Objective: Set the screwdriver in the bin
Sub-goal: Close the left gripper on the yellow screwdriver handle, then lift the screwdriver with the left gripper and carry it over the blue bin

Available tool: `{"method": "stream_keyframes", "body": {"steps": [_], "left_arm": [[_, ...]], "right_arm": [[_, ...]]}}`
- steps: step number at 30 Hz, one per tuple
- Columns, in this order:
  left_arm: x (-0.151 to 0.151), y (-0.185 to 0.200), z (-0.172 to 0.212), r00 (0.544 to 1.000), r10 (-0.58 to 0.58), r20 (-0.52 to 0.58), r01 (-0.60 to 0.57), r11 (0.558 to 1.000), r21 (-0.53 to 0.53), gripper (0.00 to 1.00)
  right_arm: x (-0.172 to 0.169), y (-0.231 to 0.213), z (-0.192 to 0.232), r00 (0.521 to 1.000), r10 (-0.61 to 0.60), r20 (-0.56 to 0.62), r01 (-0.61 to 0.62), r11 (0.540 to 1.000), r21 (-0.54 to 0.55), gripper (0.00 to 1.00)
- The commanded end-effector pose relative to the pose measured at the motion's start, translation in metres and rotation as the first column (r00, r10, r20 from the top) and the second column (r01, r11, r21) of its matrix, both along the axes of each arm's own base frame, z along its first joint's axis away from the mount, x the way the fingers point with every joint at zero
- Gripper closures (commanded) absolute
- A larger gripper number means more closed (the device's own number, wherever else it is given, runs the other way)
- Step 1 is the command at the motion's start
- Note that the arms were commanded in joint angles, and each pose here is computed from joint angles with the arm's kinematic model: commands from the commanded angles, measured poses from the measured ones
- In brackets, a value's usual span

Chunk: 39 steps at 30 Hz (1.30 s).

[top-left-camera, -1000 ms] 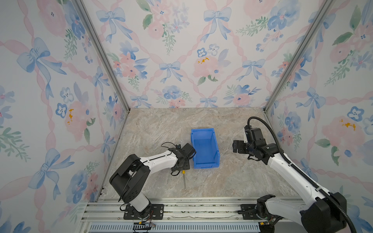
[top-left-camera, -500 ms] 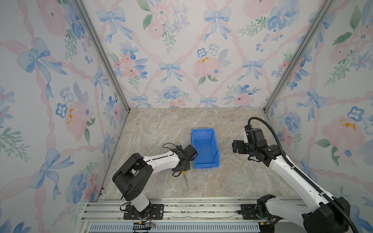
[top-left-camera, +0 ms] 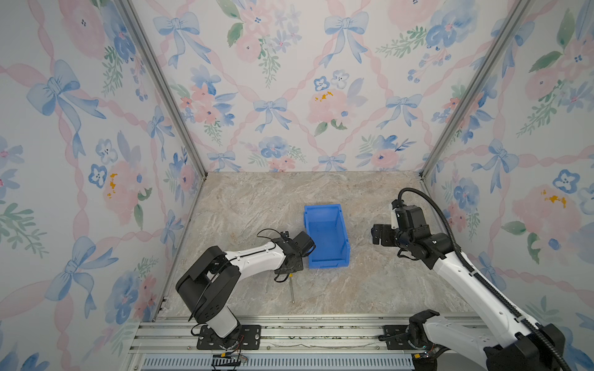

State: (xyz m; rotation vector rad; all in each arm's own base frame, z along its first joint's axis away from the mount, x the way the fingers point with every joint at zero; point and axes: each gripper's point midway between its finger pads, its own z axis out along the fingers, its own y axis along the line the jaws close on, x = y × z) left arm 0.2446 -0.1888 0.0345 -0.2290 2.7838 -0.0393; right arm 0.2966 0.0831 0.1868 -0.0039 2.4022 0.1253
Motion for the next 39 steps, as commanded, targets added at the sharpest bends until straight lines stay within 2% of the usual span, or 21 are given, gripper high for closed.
{"method": "stream_keyframes", "body": {"steps": [1,6,12,24,31,39], "left_arm": [[-0.001,0.002,0.02,0.999,0.009,0.048,-0.008,1.0,-0.024,1.0],[0.006,0.0,0.046,0.995,0.0,0.104,0.005,0.999,-0.046,1.0],[0.026,-0.011,0.097,0.977,-0.02,0.213,0.04,0.995,-0.09,1.0],[0.076,-0.067,0.18,0.931,-0.082,0.357,0.149,0.975,-0.167,1.0],[0.106,-0.117,0.201,0.911,-0.134,0.39,0.225,0.954,-0.197,1.0],[0.123,-0.164,0.184,0.917,-0.183,0.353,0.275,0.934,-0.229,1.0]], "right_arm": [[-0.009,0.002,0.005,1.0,0.028,-0.01,-0.028,1.0,-0.001,0.03],[-0.01,0.003,0.002,1.0,0.025,-0.018,-0.025,1.0,0.005,0.03],[-0.007,0.005,0.006,1.0,0.018,-0.014,-0.018,0.999,0.028,0.03],[-0.003,0.007,0.015,1.0,0.006,-0.005,-0.006,0.999,0.045,0.03],[-0.004,0.002,0.012,1.0,-0.021,-0.014,0.021,0.999,0.042,0.03],[-0.009,-0.011,0.011,0.997,-0.07,-0.008,0.071,0.997,0.045,0.03]]}}
